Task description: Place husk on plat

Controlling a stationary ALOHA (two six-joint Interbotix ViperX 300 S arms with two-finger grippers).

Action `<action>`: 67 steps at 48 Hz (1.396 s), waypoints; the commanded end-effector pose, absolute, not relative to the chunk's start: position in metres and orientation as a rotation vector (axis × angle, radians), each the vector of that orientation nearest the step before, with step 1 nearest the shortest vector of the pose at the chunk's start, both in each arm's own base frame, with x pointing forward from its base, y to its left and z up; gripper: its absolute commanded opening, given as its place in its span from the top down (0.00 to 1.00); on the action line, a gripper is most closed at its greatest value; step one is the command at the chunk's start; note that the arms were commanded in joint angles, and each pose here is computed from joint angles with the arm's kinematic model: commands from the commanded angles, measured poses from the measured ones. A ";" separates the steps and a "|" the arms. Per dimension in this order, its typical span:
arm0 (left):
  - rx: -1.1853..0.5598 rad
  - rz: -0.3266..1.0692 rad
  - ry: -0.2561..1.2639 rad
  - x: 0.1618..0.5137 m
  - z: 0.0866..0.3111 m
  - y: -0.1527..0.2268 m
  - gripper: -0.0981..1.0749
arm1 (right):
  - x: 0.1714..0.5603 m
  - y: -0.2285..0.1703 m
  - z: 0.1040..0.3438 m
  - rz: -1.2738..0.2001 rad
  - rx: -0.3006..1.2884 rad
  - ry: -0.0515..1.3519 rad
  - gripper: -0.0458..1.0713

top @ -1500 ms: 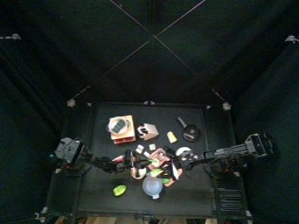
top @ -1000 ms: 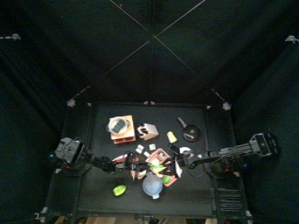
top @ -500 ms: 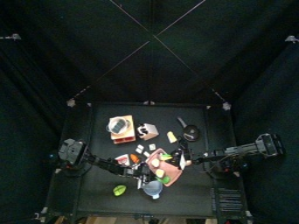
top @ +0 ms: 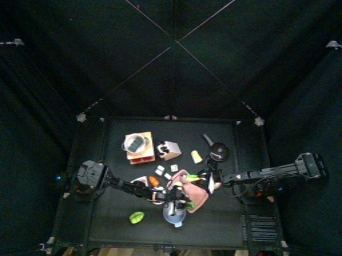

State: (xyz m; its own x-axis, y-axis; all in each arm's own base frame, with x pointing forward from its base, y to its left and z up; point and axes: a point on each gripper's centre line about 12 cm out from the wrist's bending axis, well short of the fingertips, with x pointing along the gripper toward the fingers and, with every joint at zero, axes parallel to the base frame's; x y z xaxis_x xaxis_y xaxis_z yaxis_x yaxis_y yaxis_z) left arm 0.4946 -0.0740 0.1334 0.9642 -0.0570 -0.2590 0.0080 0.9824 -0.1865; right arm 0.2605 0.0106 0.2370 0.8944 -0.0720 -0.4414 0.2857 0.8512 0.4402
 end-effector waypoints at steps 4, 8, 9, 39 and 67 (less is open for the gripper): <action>-0.219 -0.006 0.228 0.502 0.150 -0.067 0.28 | 0.261 0.011 0.243 -0.187 0.517 0.407 0.33; -0.230 0.003 0.239 0.502 0.149 -0.066 0.23 | 0.261 0.011 0.243 -0.187 0.518 0.407 0.33; -0.231 0.003 0.245 0.502 0.148 -0.066 0.22 | 0.261 0.011 0.243 -0.185 0.519 0.409 0.33; -0.349 0.091 0.302 0.502 0.144 -0.050 0.08 | 0.259 0.010 0.239 -0.193 0.522 0.419 0.33; -0.566 0.162 0.440 0.514 0.144 -0.043 0.08 | 0.259 0.011 0.237 -0.191 0.522 0.424 0.33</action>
State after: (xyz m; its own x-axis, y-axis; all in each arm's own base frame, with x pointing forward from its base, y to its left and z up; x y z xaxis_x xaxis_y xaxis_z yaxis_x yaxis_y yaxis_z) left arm 0.5076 -0.0433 0.1292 0.8761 0.0289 -0.4813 -0.2903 0.8287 -0.4785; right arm 0.2586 0.0106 0.2329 0.8895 -0.0727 -0.4511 0.2904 0.8521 0.4353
